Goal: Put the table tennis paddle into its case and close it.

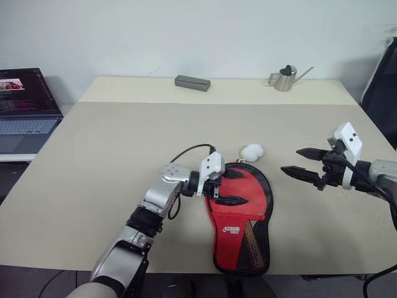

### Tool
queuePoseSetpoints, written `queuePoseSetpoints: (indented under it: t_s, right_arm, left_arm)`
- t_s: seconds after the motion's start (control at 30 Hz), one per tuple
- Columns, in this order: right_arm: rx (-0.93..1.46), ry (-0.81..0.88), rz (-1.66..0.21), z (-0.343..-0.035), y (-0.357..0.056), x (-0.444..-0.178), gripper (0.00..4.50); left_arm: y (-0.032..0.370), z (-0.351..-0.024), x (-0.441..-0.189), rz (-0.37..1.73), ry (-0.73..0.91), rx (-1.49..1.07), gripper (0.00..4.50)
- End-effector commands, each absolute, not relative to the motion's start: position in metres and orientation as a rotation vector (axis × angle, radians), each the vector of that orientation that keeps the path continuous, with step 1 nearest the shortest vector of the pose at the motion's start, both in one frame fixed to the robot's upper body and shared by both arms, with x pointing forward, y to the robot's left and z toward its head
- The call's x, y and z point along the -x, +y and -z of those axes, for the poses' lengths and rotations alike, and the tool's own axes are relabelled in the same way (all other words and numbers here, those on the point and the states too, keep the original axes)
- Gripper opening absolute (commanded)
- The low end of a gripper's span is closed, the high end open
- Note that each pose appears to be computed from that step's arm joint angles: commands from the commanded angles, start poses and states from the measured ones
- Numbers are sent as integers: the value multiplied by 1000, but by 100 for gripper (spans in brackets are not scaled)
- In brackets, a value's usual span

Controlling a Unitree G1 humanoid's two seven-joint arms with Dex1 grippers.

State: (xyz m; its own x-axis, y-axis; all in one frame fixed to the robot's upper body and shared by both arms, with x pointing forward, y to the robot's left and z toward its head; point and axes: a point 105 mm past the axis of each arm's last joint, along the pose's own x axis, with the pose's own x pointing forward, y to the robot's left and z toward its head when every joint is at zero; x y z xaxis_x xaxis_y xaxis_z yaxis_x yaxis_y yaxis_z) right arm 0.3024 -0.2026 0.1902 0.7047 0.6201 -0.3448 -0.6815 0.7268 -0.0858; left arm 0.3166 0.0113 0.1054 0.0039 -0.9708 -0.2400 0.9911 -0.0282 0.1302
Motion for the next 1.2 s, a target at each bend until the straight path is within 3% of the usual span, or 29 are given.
queuePoseSetpoints:
  t_s: [0.03,0.7,0.9,1.2]
  right_arm:
    - [247,246,-741,-203,-199,-303,450]
    - [279,195,-794,-215,-178,-339,450]
    - [293,181,-797,-214,-168,-360,450]
    - [284,156,-816,-212,-155,-365,450]
  left_arm:
    - [8,-103,-319,1565,63,-350,400]
    - [15,-56,-306,1629,258,-354,400]
    - [19,-43,-313,1577,317,-336,400]
    - [19,-21,-310,1526,364,-310,400]
